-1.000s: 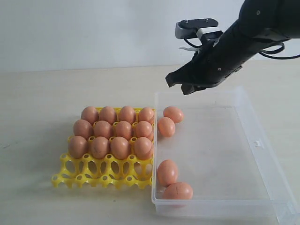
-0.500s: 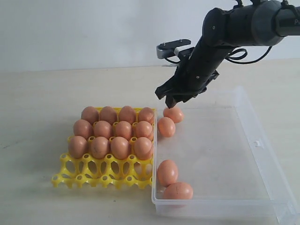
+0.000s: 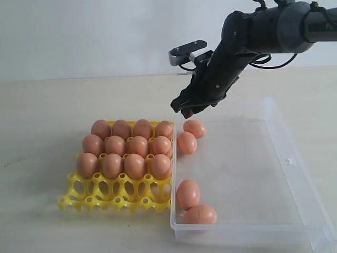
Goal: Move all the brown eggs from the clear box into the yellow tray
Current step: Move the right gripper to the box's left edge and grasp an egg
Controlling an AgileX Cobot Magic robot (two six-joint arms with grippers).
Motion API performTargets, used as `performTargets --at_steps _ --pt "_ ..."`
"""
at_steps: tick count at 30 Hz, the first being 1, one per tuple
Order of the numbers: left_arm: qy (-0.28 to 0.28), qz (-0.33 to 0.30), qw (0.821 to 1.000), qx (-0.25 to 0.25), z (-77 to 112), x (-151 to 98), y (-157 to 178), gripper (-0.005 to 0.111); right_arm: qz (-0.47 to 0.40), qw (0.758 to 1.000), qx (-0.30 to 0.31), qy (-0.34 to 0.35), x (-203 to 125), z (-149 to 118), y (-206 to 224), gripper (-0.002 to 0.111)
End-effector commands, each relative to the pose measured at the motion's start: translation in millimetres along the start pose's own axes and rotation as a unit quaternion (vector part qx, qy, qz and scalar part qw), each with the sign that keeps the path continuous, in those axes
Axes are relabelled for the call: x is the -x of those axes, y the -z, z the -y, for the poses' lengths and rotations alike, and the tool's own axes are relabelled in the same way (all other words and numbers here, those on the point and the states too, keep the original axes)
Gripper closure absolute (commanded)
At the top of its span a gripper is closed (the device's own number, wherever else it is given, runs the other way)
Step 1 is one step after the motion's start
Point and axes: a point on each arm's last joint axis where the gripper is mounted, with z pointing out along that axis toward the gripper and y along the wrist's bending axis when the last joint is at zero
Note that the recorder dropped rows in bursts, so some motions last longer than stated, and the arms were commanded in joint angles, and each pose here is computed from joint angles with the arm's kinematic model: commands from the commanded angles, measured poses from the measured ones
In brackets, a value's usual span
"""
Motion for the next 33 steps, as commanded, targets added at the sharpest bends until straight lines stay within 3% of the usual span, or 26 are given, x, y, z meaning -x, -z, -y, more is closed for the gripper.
performTargets --at_steps 1,11,19,33 --pt "0.003 0.006 1.000 0.001 -0.2 2 0 0.107 -0.007 1.000 0.000 0.008 -1 0 -9 0.059" --pt "0.003 0.006 1.000 0.001 -0.2 2 0 0.107 -0.018 1.000 -0.003 0.022 -5 2 -19 0.059" --pt "0.003 0.006 1.000 0.001 -0.2 2 0 0.107 -0.044 0.999 -0.012 0.026 -14 5 -41 0.048" --pt "0.003 0.006 1.000 0.001 -0.2 2 0 0.107 -0.040 0.999 -0.017 0.026 -17 6 -59 0.049"
